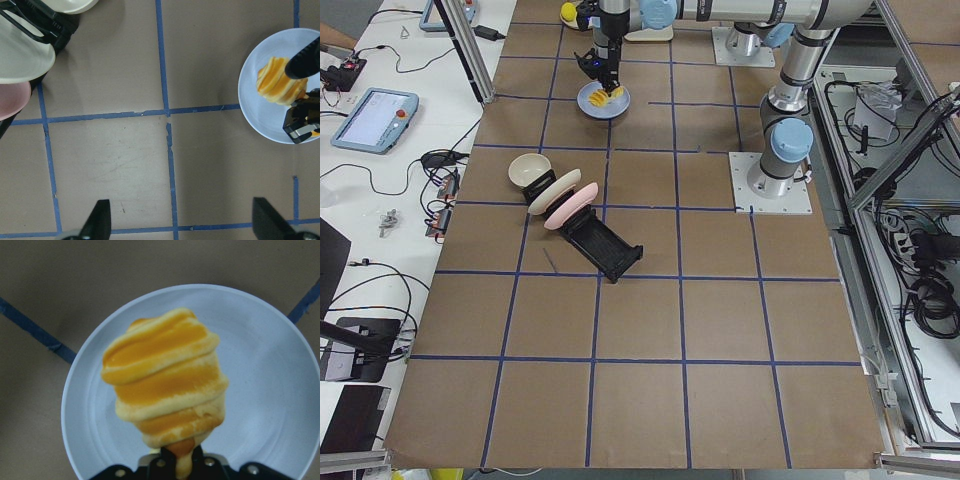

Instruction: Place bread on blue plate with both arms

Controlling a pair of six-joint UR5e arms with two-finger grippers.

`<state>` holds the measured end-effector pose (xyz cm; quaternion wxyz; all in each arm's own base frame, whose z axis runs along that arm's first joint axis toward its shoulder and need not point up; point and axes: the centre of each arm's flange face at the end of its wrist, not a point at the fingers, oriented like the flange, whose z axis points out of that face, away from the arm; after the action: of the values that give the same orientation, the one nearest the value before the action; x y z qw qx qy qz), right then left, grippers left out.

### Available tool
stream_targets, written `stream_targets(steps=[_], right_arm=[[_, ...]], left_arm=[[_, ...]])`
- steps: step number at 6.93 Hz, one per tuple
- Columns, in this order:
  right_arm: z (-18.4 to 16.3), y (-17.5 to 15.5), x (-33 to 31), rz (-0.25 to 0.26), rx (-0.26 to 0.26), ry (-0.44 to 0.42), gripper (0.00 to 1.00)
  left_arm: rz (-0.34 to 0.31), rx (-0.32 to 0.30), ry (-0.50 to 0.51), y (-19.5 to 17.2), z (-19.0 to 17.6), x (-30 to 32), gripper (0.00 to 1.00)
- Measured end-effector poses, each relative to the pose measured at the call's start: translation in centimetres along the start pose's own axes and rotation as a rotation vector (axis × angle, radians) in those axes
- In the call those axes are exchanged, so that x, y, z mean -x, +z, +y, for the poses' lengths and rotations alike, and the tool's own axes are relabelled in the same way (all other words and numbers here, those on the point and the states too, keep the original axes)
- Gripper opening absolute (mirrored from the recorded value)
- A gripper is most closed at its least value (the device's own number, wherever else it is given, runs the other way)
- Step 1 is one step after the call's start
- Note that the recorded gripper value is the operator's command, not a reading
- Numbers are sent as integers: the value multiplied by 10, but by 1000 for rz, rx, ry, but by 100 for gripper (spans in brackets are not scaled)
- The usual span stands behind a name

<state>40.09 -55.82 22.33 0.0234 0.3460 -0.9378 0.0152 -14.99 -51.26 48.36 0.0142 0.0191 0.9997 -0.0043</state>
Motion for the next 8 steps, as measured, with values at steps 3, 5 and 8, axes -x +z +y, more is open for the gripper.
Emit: stream_targets(steps=[3,5,8], right_arm=[[5,3,-3,-2,0,-36,100],[4,-1,-6,2,-5,-33,100],[18,-74,-37,21,-7,29,100]], left_arm=[[5,12,10,-1,3,-1,100],[4,13,7,2,2,-1,100],[-2,7,-3,2,1,-2,100]])
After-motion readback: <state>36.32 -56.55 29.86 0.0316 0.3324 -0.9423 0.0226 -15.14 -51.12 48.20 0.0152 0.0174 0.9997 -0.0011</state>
